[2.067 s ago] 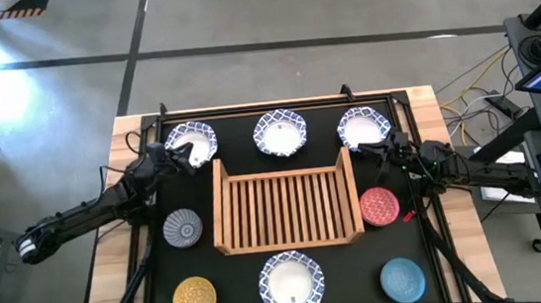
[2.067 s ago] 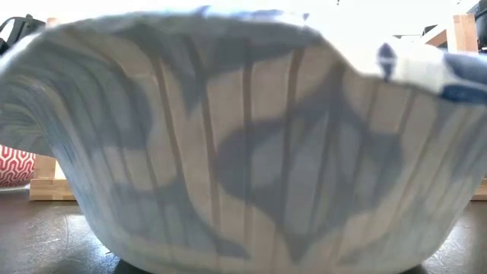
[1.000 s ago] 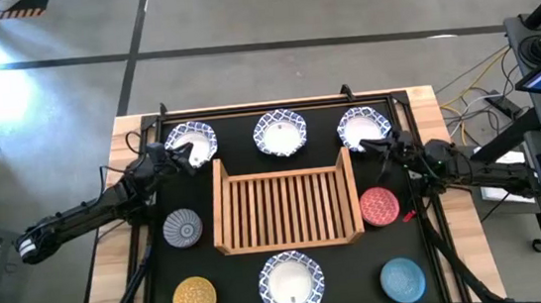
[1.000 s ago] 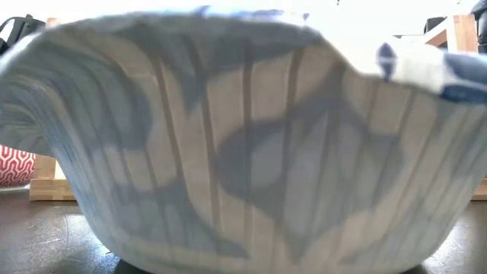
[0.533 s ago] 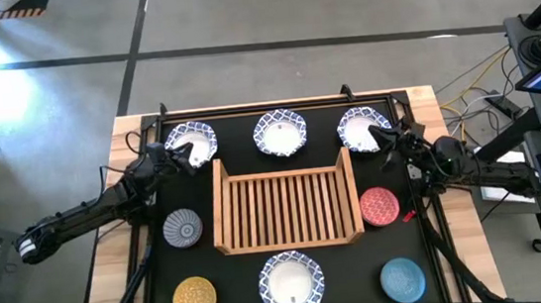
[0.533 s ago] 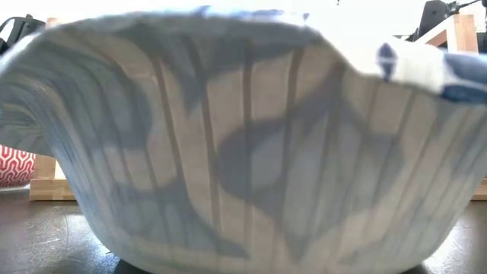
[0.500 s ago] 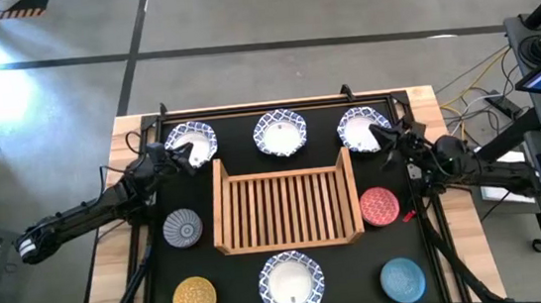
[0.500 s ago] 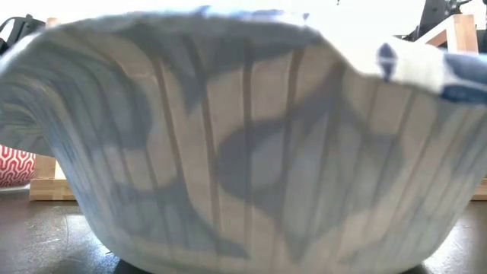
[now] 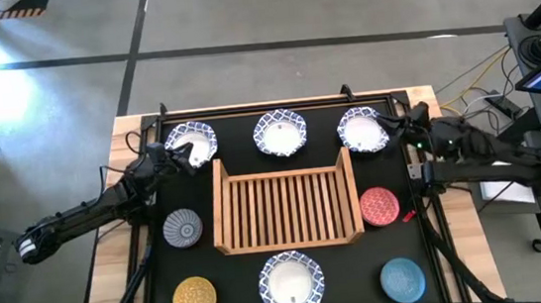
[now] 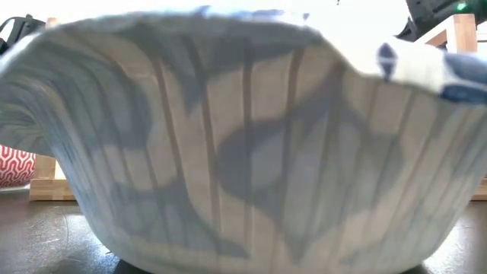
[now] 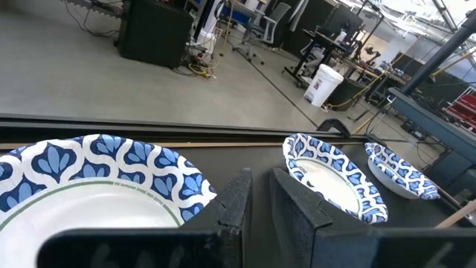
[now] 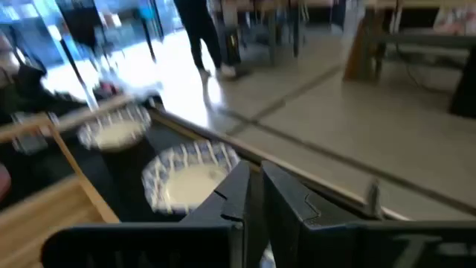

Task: Place and stack bowls onto a shelf
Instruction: Put the top right white bowl on the shelf

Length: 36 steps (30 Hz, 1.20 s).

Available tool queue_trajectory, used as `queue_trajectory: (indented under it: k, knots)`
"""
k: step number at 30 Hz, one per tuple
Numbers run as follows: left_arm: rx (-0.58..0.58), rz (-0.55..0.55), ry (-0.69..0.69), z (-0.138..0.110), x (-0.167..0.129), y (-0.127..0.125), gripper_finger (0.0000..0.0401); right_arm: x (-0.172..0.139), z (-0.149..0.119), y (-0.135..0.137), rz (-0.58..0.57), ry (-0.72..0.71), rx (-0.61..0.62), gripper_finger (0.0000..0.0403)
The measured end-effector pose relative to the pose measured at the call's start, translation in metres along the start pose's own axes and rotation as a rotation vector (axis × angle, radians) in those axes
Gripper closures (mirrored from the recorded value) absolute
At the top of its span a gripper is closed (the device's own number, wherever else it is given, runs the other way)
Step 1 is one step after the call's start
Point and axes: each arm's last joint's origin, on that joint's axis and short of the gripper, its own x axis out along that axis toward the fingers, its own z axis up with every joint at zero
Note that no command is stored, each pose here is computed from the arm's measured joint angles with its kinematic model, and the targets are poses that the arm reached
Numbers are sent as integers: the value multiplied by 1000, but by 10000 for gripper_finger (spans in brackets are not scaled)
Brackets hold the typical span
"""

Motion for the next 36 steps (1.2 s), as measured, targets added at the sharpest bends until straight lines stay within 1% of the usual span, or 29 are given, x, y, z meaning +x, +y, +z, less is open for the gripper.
queue_trajectory:
  k: [3,8,11,15,18,20,23,25,27,31,36]
  knots:
    - [0,0,0,0,0,0,368,-2,11,0,-41,113,-15,349]
    - [0,-1,0,0,0,0,368,-5,23,-2,-146,290,-1,296]
    - [0,0,0,0,0,0,368,-1,22,-2,-213,396,19,266]
    - [0,0,0,0,0,0,368,10,15,-1,-286,590,38,237]
    - [0,0,0,0,0,0,368,24,10,3,-298,707,47,230]
    - [0,-1,0,0,0,0,368,32,8,4,-288,747,38,230]
    - [0,0,0,0,0,0,368,45,9,4,-313,799,-6,231]
    - [0,0,0,0,0,0,368,52,13,2,-326,818,-12,231]
    - [0,0,0,0,0,0,368,60,16,0,-302,859,-7,231]
    - [0,-1,0,0,0,0,368,75,24,-11,-271,917,59,231]
    - [0,0,0,0,0,0,368,94,27,-32,-281,972,200,232]
